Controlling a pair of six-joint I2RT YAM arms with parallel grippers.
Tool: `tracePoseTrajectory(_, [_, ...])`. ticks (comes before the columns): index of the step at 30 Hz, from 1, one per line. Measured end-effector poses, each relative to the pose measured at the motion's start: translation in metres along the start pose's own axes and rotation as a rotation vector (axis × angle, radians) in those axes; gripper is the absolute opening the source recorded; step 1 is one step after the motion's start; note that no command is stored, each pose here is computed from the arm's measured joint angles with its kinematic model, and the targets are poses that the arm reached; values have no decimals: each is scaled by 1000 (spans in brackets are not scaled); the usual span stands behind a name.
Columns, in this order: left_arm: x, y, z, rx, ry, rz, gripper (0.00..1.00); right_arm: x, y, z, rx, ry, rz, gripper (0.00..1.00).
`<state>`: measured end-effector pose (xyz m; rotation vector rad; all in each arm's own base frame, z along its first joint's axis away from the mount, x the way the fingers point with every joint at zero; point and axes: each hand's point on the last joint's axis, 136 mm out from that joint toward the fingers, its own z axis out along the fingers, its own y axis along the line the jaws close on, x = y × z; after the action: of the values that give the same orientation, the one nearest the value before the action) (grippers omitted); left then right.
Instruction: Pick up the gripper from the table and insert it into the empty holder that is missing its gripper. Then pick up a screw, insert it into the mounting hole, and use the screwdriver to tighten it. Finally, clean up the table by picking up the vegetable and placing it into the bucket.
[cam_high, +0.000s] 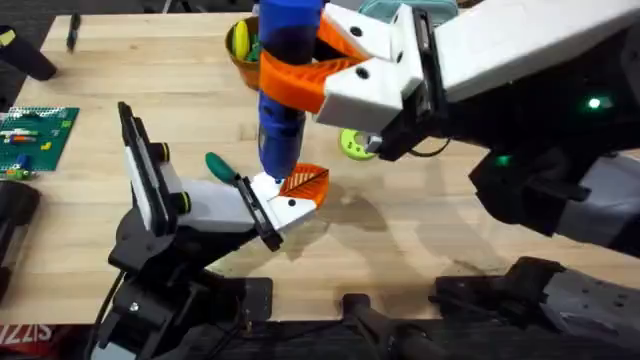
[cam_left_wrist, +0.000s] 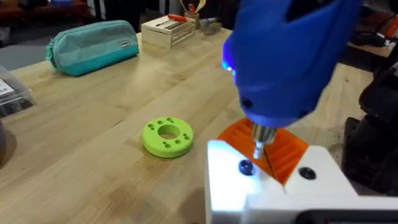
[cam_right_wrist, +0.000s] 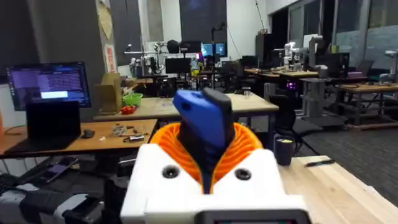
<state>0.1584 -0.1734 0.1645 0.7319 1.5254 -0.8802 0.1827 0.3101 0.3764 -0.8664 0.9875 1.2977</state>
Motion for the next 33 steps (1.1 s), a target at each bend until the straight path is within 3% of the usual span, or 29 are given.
tracePoseTrajectory(33, [0,0,0,0,0,0,15,10,-6,2,14,19,-1,46])
